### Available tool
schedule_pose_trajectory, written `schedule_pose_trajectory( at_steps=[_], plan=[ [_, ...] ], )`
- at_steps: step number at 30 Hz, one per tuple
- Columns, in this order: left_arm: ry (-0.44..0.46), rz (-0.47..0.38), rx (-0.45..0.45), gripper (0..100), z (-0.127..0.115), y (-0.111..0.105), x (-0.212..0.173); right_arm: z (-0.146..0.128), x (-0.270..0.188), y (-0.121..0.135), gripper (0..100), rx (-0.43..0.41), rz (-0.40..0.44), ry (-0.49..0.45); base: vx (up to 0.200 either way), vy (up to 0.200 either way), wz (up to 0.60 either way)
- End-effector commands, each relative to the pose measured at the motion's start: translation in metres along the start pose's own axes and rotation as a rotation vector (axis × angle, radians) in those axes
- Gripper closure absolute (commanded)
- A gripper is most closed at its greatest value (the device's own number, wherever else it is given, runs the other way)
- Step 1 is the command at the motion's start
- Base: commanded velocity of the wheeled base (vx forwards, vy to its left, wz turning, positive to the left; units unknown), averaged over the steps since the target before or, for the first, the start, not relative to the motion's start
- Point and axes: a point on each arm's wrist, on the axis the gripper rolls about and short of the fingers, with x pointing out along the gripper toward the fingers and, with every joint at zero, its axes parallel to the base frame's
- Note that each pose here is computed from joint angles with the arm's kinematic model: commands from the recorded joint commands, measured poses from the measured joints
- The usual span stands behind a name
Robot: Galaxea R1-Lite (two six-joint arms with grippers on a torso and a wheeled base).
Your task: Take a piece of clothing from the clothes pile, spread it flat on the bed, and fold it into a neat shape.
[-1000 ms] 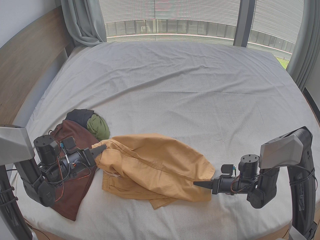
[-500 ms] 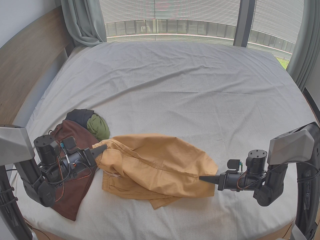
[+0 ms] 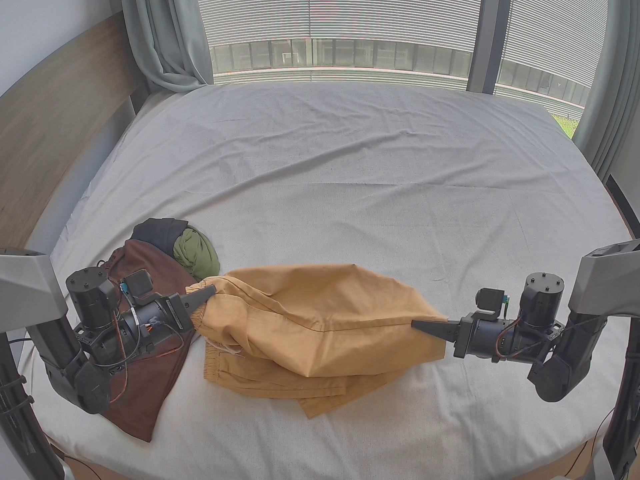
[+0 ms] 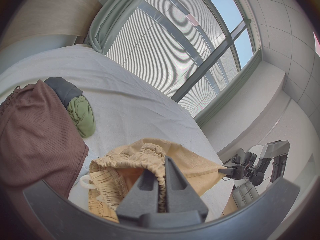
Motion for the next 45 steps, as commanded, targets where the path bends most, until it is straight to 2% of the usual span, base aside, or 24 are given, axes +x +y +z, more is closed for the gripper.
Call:
schedule_pose_trajectory(
  at_steps=[1,6,21,45],
  plan=[
    [-0.024,-0.017,0.016,100,0.006,-0.005,-0.001,0.015,-0.008,0.010,100,-0.037,0.013,-0.049,0.000,0.000,0.00],
    [-0.053,-0.045,0.036,100,0.014,-0.014,-0.003,0.024,-0.014,0.015,100,-0.042,0.015,-0.078,0.000,0.000,0.00],
    [-0.091,-0.067,0.058,100,0.024,-0.022,-0.006,0.050,-0.034,0.025,100,-0.044,0.015,-0.176,0.000,0.000,0.00],
    [-0.108,-0.074,0.067,100,0.028,-0.024,-0.008,0.082,-0.055,0.006,100,-0.013,-0.044,-0.302,0.000,0.000,0.00]
  ],
)
